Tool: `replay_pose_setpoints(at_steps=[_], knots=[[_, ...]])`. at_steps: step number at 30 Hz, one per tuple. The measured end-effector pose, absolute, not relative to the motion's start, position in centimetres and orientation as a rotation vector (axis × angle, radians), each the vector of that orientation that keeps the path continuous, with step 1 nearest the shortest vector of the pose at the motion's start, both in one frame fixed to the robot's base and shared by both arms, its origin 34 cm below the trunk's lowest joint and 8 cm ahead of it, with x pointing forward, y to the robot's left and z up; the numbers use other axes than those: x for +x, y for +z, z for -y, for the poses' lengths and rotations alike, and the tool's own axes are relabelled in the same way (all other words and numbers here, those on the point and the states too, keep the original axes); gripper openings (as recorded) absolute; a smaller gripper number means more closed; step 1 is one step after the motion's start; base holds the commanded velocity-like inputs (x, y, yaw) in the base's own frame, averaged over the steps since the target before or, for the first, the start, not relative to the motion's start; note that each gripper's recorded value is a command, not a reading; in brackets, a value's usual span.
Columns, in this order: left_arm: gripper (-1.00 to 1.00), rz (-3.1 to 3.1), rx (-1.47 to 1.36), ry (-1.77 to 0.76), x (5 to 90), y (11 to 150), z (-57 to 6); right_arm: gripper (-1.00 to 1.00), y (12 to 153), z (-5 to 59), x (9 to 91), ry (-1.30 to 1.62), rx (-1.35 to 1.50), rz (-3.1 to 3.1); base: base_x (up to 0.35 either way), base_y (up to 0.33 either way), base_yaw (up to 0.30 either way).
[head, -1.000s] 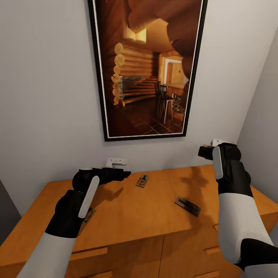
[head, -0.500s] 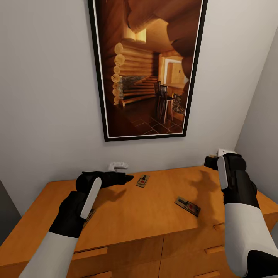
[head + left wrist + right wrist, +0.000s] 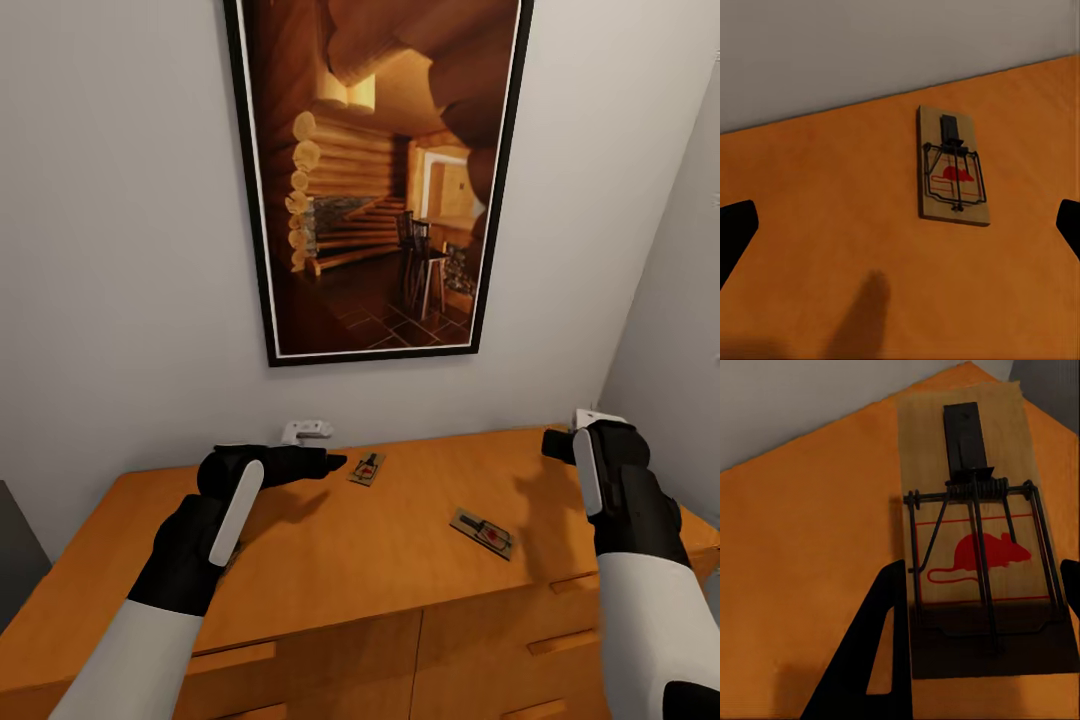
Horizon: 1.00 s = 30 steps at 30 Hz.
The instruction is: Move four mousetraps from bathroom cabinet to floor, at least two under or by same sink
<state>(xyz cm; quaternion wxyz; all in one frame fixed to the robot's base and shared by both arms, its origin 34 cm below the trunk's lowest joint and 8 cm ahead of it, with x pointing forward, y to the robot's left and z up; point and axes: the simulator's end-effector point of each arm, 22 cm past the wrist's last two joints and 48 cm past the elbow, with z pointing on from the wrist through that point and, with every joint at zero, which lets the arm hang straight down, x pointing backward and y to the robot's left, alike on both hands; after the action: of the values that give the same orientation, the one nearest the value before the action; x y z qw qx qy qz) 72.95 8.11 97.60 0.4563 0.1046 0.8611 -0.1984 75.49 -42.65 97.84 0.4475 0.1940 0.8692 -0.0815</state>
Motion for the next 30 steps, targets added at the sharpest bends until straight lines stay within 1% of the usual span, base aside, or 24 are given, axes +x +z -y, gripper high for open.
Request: replay_pose_setpoints(at_steps=[9, 13, 30], knots=[[1.00, -2.119, 0.259, -0.484, 72.9, 97.8, -8.1, -1.00, 99.0, 42.9, 75.4, -0.208, 0.482, -2.125, 0.000, 0.000, -0.216], [1.00, -2.117, 0.259, -0.480, 72.9, 97.9, -8.2, -1.00, 99.1, 42.9, 75.3, -0.207, 0.482, -2.122, 0.000, 0.000, -0.138], [1.00, -2.117, 0.254, -0.450, 73.1, 97.9, -8.6, -1.00, 99.3, 42.9, 75.3, -0.209, 0.480, -2.120, 0.013, 0.000, -0.016]])
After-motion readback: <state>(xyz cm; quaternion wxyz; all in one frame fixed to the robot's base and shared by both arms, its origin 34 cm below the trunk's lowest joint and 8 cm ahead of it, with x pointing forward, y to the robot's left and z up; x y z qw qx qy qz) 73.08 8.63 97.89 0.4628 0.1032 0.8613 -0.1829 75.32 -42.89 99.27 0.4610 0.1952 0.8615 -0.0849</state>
